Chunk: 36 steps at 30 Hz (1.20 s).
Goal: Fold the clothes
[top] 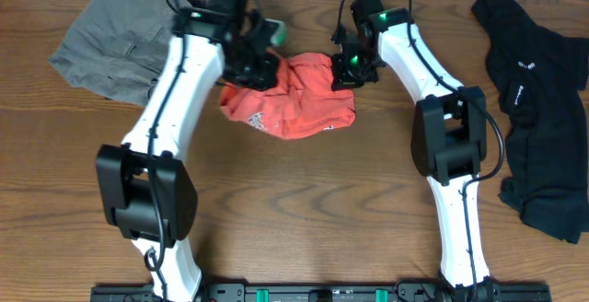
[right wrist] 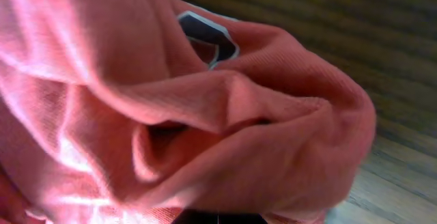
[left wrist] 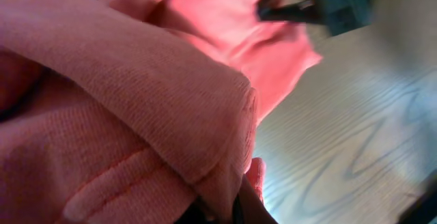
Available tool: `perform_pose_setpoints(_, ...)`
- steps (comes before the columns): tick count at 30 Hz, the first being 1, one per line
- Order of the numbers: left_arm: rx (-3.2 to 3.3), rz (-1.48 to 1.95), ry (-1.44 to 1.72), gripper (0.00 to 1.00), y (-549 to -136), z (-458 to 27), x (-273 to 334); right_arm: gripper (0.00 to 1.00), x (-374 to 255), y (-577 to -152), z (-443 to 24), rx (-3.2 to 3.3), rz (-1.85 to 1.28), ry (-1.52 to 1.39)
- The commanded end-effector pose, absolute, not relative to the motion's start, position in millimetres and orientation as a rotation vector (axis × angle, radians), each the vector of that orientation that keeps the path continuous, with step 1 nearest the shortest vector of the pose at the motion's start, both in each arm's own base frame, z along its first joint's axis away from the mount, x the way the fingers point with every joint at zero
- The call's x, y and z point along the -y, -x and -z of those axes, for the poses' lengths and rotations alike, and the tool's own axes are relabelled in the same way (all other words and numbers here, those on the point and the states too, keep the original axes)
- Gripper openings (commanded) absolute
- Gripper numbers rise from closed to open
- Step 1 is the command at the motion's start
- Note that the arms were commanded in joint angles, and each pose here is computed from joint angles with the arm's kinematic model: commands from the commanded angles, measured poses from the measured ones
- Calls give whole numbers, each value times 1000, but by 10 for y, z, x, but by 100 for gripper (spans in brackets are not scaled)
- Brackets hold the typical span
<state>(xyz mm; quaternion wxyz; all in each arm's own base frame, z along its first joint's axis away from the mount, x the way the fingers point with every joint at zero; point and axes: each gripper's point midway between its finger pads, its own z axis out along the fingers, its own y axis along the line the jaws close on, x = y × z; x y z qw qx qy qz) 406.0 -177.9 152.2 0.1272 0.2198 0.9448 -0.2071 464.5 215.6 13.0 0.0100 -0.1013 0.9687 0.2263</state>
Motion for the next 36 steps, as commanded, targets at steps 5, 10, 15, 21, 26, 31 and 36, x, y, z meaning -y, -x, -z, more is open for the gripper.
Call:
perform_pose_setpoints(5,-2596,627,-799,6,-4030,-1718,2346,1,-2231,-4548,105,-3083,-718,300)
perform_pose_setpoints(10,-2486,641,-875,6,-4059,-1806,2667,1,-2226,-4550,105,-3083,-719,298)
perform_pose_setpoints(15,-2437,647,-921,6,-4032,-1838,2853,1,-2233,-4577,88,-3068,-743,295)
perform_pose_setpoints(21,-2494,593,-895,6,-4060,-1678,2808,1,-2140,-4938,-362,-2908,-835,240)
perform_pose_setpoints(26,-2523,590,-895,6,-4080,-1535,2816,1,-1810,-5320,-1265,-2690,-845,172)
perform_pose_setpoints(31,-2530,589,-897,15,-4115,-1445,2835,1,-1372,-5500,-2063,-2509,-804,100)
perform_pose_setpoints(36,-2471,594,-886,98,-4230,-1504,2897,1,-988,-5496,-2404,-2444,-767,33)
